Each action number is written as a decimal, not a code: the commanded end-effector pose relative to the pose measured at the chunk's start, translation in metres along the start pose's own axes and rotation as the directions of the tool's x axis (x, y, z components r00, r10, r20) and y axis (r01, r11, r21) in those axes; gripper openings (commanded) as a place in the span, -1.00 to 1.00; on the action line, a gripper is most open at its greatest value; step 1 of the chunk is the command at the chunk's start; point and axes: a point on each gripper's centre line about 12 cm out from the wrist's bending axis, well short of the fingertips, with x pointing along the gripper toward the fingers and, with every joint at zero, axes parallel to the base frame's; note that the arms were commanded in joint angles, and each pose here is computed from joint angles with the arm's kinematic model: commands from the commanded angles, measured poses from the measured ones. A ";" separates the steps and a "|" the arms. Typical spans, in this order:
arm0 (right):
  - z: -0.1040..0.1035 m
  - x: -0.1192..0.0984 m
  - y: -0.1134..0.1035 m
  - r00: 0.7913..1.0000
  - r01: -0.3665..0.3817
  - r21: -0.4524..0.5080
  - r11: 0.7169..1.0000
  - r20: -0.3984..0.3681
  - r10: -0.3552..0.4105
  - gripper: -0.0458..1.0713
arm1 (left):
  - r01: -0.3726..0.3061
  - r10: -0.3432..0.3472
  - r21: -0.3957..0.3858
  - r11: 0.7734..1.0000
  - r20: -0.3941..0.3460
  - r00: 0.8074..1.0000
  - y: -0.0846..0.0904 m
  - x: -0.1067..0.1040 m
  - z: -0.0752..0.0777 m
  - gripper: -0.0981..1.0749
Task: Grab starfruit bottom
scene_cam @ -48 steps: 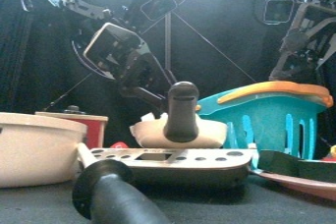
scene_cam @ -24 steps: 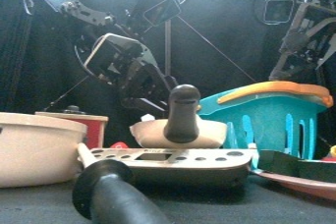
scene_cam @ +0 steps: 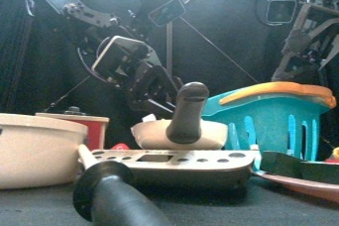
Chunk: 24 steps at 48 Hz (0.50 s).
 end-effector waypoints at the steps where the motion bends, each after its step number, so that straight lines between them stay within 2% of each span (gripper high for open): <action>1: 0.004 -0.001 0.002 1.000 -0.010 0.003 1.000 0.012 0.010 0.69 | -0.019 0.019 -0.002 1.000 0.035 0.999 0.007 -0.001 0.012 0.65; 24: 0.002 0.003 0.004 1.000 -0.024 0.000 1.000 0.004 0.024 0.69 | -0.014 0.014 0.016 1.000 0.025 1.000 0.006 -0.001 0.008 0.56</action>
